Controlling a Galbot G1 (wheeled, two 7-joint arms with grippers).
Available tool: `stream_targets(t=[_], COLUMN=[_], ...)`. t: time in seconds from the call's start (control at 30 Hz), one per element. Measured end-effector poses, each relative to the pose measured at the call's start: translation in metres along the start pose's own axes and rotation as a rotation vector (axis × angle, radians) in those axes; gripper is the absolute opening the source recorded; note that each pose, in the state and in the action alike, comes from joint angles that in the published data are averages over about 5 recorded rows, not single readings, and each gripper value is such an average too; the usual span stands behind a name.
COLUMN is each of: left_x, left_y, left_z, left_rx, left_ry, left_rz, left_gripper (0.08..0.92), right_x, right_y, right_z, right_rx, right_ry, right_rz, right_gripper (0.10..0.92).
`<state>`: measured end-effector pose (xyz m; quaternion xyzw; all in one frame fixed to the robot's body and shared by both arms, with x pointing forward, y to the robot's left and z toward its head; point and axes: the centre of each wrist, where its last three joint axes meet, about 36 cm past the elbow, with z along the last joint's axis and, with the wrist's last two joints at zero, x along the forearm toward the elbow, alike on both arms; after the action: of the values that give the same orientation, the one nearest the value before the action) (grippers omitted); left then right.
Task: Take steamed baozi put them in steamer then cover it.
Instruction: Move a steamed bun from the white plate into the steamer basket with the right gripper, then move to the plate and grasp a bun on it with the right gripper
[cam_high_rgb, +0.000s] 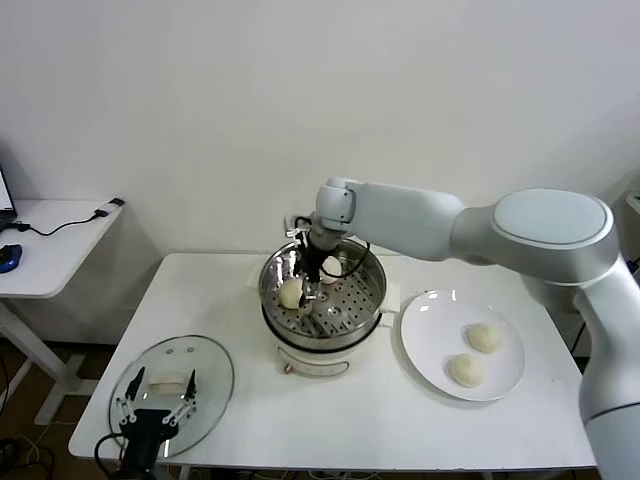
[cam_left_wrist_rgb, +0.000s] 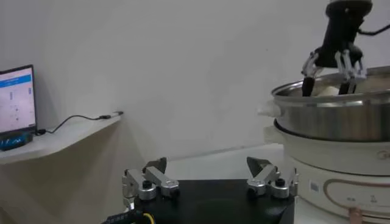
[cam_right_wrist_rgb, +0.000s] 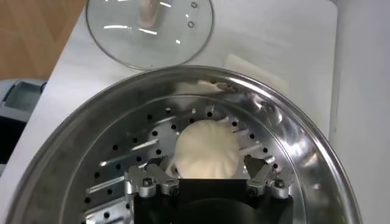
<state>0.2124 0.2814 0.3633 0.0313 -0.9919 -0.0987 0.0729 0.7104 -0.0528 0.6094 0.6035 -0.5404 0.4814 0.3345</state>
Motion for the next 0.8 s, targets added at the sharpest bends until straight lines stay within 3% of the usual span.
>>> stream_targets(t=[0.43, 0.8], left_x=[-0.002, 0.002], left_y=[-0.003, -0.001], left_z=[-0.006, -0.008], left_rx=[-0.006, -0.015], left_ry=[-0.008, -0.003], left_rz=[0.001, -0.007], left_gripper=[0.823, 0.823], right_x=[0.108, 0.108], right_y=[0.041, 0.120], right_z=[0.105, 0.219], right_rx=[-0.040, -0.110], right_ry=[0.018, 0.071], right_rz=[0.042, 0.024], right_gripper=[0.823, 0.823])
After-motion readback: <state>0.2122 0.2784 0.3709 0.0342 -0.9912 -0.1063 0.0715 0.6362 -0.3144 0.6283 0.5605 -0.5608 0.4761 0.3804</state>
